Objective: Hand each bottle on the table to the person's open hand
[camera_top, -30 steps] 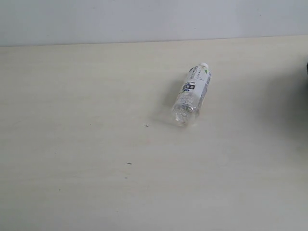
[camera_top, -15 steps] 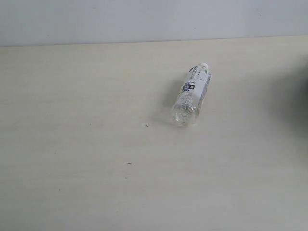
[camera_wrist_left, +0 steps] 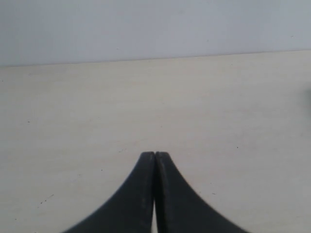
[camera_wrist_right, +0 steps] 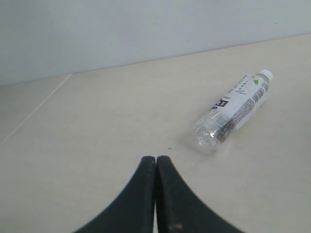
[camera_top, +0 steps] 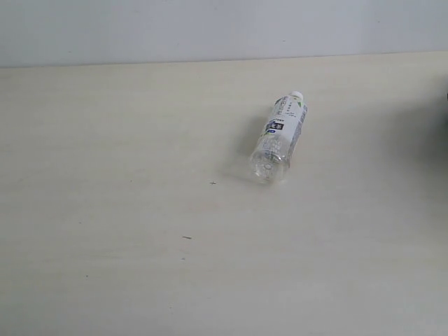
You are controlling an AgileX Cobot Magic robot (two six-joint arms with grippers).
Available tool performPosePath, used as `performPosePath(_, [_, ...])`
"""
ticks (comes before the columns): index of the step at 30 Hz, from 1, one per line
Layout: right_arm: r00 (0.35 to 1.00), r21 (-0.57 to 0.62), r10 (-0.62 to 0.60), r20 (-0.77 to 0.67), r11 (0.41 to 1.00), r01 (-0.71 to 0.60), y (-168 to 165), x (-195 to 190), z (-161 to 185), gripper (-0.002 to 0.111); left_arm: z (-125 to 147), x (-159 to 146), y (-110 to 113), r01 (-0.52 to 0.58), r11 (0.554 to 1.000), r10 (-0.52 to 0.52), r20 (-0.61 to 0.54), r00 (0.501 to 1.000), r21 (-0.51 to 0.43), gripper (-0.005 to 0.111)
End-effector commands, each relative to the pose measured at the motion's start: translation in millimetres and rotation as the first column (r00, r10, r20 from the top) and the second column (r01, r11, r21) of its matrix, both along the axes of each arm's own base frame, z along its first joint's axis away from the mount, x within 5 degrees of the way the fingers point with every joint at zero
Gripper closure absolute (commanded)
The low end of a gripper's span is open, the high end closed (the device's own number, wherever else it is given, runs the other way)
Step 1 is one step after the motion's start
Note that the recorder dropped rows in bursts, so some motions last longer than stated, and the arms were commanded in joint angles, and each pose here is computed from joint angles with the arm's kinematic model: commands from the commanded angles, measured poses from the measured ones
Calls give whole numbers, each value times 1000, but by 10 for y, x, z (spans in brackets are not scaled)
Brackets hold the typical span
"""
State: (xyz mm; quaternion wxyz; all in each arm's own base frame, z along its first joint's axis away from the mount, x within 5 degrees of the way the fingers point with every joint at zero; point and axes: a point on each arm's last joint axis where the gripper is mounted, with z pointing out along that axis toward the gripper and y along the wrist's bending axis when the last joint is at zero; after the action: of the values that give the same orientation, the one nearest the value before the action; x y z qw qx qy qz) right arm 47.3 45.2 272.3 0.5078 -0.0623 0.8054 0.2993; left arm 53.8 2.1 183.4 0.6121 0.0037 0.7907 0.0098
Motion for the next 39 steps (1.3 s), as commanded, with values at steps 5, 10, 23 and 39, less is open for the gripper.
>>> performPosePath(5, [1000, 7, 4, 5, 1000, -4, 3, -10, -1, 108, -2, -1, 0, 1, 1000, -1, 9, 1000, 0, 104])
performPosePath(10, [1000, 9, 0, 9, 1000, 0, 0, -7, 3, 108, -2, -1, 0, 1, 1000, -1, 9, 1000, 0, 104])
performPosePath(23, [969, 145, -119, 219, 985, 88, -60, 76, 234, 108, -2, -1, 0, 1, 1000, -1, 9, 1000, 0, 104])
performPosePath(39, [943, -69, -92, 319, 990, 120, -114, 23, 183, 108, -2, -1, 0, 1, 1000, -1, 9, 1000, 0, 104])
